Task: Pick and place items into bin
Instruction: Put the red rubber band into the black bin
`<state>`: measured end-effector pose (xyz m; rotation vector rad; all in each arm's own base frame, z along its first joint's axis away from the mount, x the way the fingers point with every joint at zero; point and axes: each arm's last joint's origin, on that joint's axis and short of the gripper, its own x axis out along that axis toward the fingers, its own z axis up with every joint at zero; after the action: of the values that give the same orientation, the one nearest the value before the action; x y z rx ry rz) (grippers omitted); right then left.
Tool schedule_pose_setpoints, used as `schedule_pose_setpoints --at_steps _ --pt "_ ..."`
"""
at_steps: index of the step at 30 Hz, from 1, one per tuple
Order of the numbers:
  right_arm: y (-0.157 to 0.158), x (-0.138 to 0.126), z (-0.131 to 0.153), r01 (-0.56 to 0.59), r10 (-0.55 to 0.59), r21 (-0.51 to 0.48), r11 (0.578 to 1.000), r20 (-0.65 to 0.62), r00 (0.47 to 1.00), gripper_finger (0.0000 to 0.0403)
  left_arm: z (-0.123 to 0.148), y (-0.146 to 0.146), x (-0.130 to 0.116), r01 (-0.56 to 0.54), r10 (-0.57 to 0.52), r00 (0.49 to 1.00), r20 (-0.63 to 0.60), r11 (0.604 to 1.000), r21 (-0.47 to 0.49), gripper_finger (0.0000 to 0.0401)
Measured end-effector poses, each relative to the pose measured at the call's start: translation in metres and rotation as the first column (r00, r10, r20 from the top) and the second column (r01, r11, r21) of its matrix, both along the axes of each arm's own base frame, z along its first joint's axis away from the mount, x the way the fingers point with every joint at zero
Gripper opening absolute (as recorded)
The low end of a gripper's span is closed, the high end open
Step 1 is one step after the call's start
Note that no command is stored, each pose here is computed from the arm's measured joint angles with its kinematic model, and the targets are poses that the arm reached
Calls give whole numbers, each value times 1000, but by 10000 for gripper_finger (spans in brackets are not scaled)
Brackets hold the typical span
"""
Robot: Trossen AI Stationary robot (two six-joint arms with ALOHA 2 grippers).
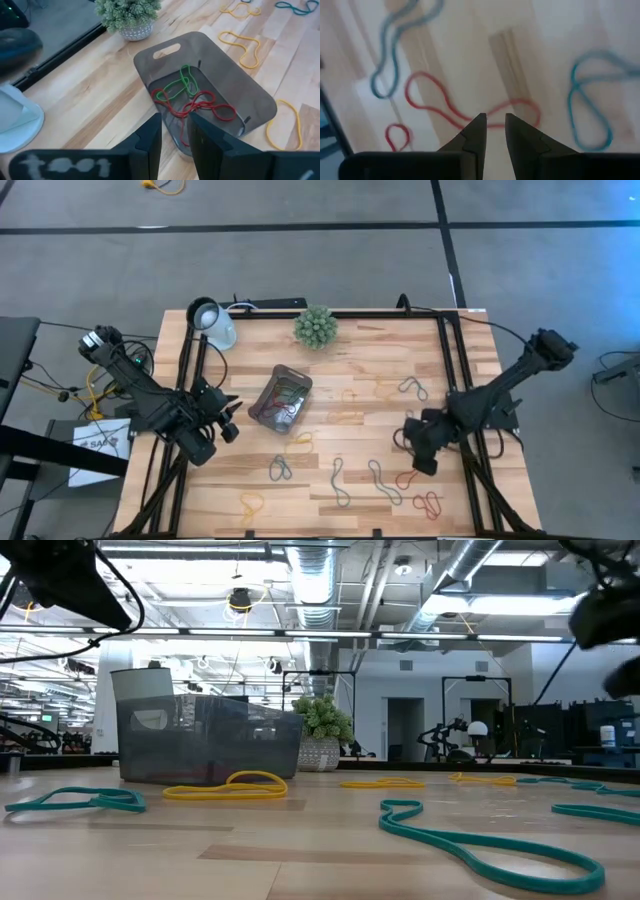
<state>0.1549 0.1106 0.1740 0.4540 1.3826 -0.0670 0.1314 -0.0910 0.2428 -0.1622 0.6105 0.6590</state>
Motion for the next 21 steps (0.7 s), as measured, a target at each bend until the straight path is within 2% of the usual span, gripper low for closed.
schedule_pose_setpoints --at_steps 6,10,21 --pt "8 -1 -20 165 -175 -76 983 -145 974 66 0 0 0 -1 1 1000 5 1000 6 83" --pt "8 3 -34 222 -245 -127 967 -203 948 66 0 0 0 -1 1 1000 8 1000 10 83" --pt "1 11 -40 247 -274 -138 959 -235 933 66 0 0 0 -6 6 1000 13 1000 3 83"
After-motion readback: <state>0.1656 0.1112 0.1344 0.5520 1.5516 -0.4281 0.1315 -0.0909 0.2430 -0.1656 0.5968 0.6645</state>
